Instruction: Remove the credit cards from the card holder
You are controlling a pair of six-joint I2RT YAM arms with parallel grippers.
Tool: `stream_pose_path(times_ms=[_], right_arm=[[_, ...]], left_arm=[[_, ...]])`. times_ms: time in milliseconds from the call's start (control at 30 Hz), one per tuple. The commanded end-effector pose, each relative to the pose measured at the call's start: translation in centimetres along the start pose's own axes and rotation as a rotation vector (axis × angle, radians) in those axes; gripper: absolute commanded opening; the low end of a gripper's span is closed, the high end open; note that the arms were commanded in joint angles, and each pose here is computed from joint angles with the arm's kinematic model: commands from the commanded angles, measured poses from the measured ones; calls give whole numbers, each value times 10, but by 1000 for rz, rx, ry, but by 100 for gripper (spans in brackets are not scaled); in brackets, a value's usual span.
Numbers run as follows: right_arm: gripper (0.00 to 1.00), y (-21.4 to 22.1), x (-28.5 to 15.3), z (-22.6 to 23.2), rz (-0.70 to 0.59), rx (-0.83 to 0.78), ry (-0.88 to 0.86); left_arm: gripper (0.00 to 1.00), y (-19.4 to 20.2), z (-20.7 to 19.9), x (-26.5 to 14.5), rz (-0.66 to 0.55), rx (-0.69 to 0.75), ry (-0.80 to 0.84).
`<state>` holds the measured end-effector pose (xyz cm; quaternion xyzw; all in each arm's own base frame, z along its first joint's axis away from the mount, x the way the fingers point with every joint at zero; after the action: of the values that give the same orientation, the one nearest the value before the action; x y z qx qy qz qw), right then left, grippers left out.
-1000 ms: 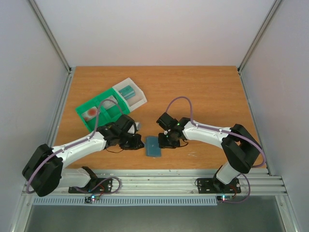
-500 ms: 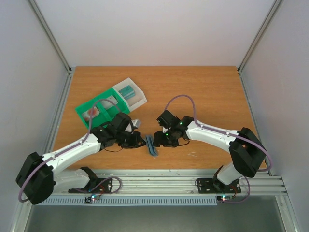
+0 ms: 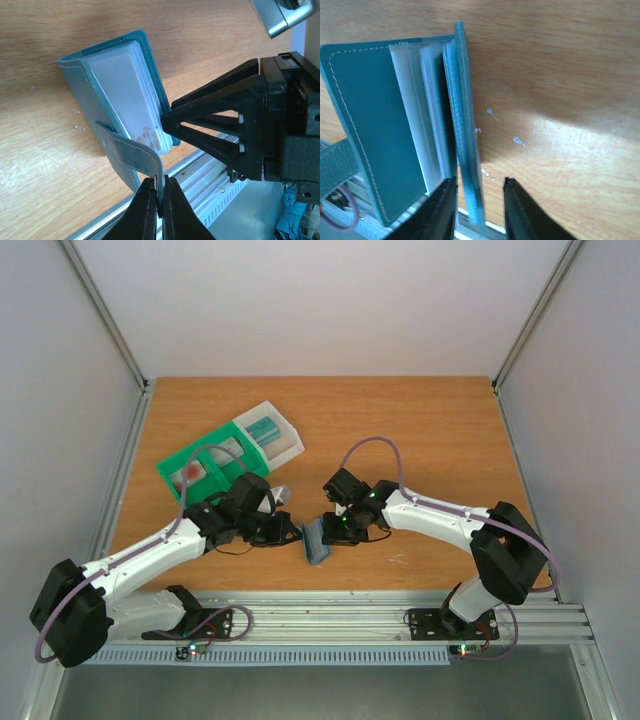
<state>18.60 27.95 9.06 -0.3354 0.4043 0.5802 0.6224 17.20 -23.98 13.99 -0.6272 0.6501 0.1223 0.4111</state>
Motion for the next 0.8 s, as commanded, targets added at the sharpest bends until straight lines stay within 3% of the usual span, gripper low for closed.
stream_pose_path(times_ms=[0, 200, 767], right_arm=[[20, -5, 2, 0, -27, -4, 27], [1, -6, -1, -1, -46, -6, 28], [1, -1, -27, 14, -64, 3, -57]], left_arm=[[0, -4, -1, -4, -21, 31, -21], [0, 6, 14, -4, 7, 28, -90], [2, 31, 49, 13, 53, -11, -179]])
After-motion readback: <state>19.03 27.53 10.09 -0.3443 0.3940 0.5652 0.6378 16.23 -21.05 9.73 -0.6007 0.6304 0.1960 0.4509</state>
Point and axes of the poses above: each gripper's point midway between its finger pads, its own x axis out along the fingers, its own z axis along the line the jaws close on, y = z × x, the point moved 2 cm from there along -x, back along the fingers, and after that the axes turned 14 degrees about x, right-handed, at the moved point
